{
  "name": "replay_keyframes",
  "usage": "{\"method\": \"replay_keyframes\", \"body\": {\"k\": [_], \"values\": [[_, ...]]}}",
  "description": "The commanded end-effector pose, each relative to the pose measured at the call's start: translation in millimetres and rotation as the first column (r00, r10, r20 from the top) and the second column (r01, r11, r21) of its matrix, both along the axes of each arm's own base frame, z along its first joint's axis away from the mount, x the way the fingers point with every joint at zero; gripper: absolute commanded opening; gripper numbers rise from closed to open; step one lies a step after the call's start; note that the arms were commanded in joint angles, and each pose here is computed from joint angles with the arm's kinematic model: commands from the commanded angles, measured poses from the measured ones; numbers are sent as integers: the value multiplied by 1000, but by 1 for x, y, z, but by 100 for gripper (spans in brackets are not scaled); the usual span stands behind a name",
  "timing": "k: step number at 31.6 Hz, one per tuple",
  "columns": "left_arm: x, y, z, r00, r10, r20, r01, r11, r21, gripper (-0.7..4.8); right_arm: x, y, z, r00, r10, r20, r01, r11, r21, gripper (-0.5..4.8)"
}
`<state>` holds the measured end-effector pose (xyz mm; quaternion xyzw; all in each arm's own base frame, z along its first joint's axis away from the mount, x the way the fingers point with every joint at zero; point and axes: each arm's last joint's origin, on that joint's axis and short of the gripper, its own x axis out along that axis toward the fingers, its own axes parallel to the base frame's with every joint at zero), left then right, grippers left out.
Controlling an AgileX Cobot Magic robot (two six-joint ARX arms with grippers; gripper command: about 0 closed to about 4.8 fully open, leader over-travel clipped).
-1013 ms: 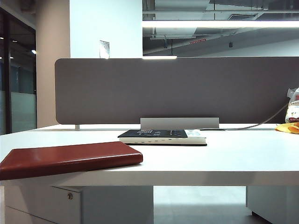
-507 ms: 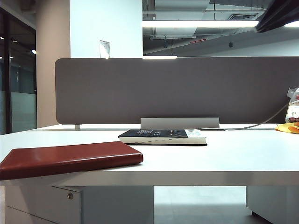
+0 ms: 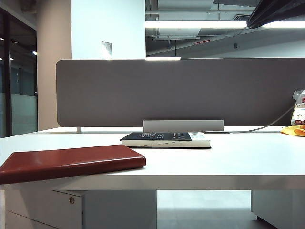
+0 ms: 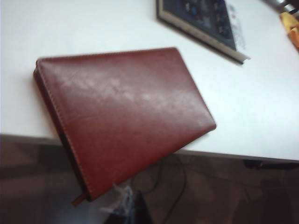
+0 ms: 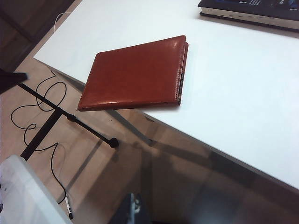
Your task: Pick up the red book and place it on top of the black book.
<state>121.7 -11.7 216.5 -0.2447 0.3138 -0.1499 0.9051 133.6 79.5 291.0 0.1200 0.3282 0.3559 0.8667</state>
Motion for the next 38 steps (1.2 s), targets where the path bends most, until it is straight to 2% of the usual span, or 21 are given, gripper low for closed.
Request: {"method": "replay_keyframes", "body": {"k": [1,4,9,13,17,25,29,32,34,38], "values": [[8,0,-4,1000,4,-22,-4,1000,-19,8,0,0,3,1000,1,15,-1,1000,10,-3],[15,0,-13,997,28,-66,-32,998,-58,64,0,0,3,1000,1,15,-1,1000,9,-3],[25,-1,-36,987,27,-158,-48,991,-126,89,0,0,2,1000,1,12,-1,1000,7,-3],[30,-1,-51,980,35,-194,-68,984,-166,101,0,0,2,1000,2,8,-2,1000,5,-3],[36,-2,-55,976,29,-216,-76,974,-213,220,0,0,2,1000,1,6,-1,1000,4,-3],[36,-2,-63,961,9,-277,-66,978,-200,221,-1,0,1,1000,2,-6,-2,1000,-2,-3],[33,-1,-70,944,24,-329,-74,987,-142,292,-1,0,0,1000,3,-8,-3,1000,-6,-3],[34,-1,-75,935,38,-352,-86,989,-120,298,-1,0,0,1000,3,-8,-3,1000,-6,-3],[35,-1,-77,934,36,-355,-85,989,-121,298,-1,0,0,1000,3,-8,-3,1000,-6,-3],[42,-2,-81,931,4,-364,-71,983,-170,304,-1,0,0,1000,5,-5,-5,1000,-8,-3]]}}
